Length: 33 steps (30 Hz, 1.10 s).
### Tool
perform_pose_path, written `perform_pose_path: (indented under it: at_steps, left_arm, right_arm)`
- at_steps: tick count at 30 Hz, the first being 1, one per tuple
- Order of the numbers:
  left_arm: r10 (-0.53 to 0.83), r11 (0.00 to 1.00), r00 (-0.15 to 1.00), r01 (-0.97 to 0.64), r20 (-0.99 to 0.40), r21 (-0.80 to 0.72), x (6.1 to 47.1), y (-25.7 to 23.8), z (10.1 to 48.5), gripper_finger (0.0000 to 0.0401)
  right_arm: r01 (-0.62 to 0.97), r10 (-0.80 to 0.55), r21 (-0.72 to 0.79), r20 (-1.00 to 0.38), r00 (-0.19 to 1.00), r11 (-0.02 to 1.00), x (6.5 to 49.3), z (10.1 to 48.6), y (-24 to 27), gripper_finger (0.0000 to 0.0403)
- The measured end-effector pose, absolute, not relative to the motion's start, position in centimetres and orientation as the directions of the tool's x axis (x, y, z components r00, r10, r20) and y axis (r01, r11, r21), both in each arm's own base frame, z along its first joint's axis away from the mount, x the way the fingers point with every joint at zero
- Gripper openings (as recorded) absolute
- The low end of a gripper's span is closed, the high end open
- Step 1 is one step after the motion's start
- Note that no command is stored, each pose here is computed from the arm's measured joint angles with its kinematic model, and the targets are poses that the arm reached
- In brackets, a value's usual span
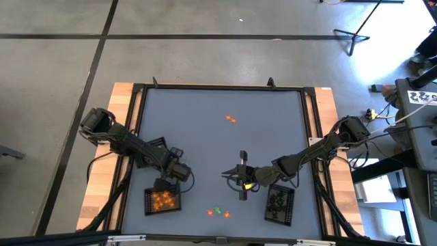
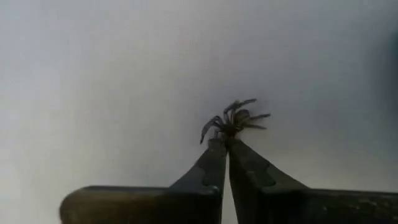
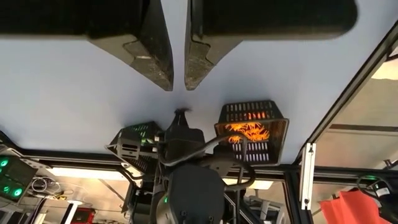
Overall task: Sort Halloween decoration
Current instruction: Put the black spider toy into the bottom right black bin
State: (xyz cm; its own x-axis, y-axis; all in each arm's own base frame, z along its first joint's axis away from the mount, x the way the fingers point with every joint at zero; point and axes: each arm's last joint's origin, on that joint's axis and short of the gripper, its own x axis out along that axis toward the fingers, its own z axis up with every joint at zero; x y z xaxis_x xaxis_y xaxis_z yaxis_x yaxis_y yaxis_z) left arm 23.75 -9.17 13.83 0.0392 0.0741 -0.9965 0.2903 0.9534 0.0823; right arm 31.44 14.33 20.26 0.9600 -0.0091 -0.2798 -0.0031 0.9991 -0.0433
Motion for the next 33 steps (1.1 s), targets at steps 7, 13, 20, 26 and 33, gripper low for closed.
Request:
perform_pose_path:
  at_steps: [7,13,20,26,33]
  left_arm:
    - [0.146,0.934,0.169,0.3,-0.975,0.192,25.8,-9.7,16.0,0.0]
    - [0.173,0.911,0.291,0.316,-0.941,0.265,27.9,-10.4,18.8,0.0]
    - [0.261,0.911,0.439,0.184,-0.86,0.37,29.7,-10.7,21.4,0.0]
    - [0.309,0.92,0.556,0.033,-0.772,0.392,30.8,-10.8,22.3,0.0]
    - [0.31,0.925,0.614,-0.017,-0.726,0.381,31.5,-11.0,22.7,0.0]
  right_arm:
    - [-0.002,-0.007,-0.036,-0.265,0.964,0.999,31.5,20.4,14.4,0.004]
    - [-0.002,-0.008,-0.037,-0.267,0.964,0.999,31.5,20.4,14.4,0.004]
    - [0.094,-0.09,0.004,-0.261,0.961,0.996,32.0,19.9,13.7,0.004]
    - [0.098,-0.073,0.081,-0.262,0.962,0.992,33.4,18.3,12.5,0.0073]
    - [0.16,-0.112,0.151,-0.282,0.953,0.976,34.5,16.8,10.9,0.0178]
